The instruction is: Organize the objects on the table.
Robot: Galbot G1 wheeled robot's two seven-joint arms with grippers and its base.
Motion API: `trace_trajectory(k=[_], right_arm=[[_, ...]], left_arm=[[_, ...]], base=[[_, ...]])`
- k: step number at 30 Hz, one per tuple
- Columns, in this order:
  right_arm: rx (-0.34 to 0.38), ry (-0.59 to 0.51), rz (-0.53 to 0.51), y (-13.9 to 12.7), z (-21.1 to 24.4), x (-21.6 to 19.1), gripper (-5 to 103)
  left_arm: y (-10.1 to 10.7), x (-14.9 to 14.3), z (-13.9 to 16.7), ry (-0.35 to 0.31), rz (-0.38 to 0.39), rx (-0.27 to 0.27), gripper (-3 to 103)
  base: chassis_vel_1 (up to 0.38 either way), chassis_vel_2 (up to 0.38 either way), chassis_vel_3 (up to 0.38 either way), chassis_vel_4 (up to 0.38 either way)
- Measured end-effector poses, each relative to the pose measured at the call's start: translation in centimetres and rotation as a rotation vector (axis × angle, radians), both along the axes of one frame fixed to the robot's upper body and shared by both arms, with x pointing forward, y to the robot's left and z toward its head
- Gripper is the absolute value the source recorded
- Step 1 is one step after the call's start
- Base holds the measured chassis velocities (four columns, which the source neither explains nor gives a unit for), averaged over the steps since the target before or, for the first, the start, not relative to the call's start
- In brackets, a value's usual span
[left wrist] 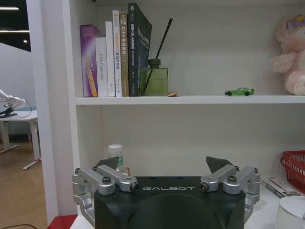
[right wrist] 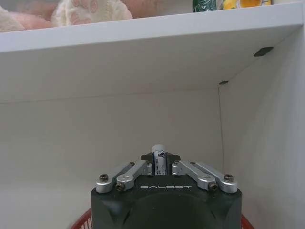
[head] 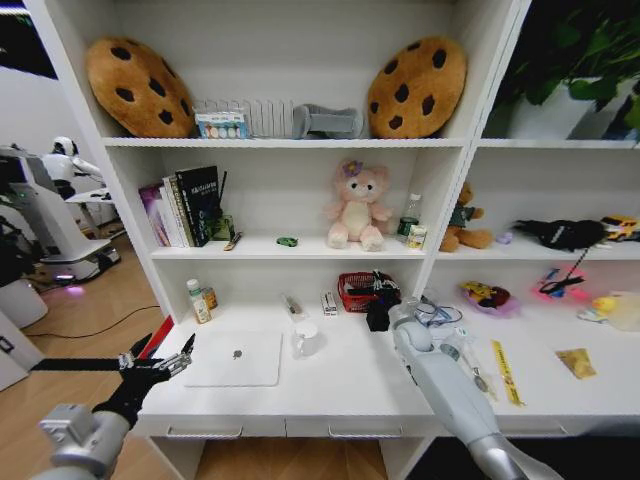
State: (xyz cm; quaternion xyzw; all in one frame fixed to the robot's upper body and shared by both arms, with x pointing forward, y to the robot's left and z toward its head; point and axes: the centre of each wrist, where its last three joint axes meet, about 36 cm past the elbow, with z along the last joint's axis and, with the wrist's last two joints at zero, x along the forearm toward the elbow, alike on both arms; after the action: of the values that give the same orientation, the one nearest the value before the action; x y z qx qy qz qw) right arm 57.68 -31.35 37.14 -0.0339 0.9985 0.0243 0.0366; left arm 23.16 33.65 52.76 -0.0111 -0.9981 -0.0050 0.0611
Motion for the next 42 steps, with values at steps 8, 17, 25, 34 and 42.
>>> trace_trajectory(k=[8,17,25,34,42], right_arm=[[-0.001,0.013,-0.014,-0.4,-1.2,0.1,13],[0.01,0.031,-0.017,0.5,-2.7,0.6,13],[0.004,0.028,-0.011,0.7,-2.4,1.2,24],[-0.004,0.029,-0.005,0.5,-2.6,0.4,50],[-0.03,0.025,0.061,-0.5,0.4,-5.4,78]], left_arm=[[0.0,0.0,0.0,0.0,0.0,0.0,100],[0.0,0.0,0.0,0.0,0.0,0.0,100],[0.0,0.0,0.0,0.0,0.0,0.0,100],[0.0,0.0,0.0,0.0,0.0,0.0,100],[0.0,0.0,0.0,0.0,0.0,0.0,100]], base=[[0.0,0.0,0.0,0.0],[0.0,0.0,0.0,0.0],[0.0,0.0,0.0,0.0],[0.0,0.0,0.0,0.0],[0.0,0.0,0.0,0.0]])
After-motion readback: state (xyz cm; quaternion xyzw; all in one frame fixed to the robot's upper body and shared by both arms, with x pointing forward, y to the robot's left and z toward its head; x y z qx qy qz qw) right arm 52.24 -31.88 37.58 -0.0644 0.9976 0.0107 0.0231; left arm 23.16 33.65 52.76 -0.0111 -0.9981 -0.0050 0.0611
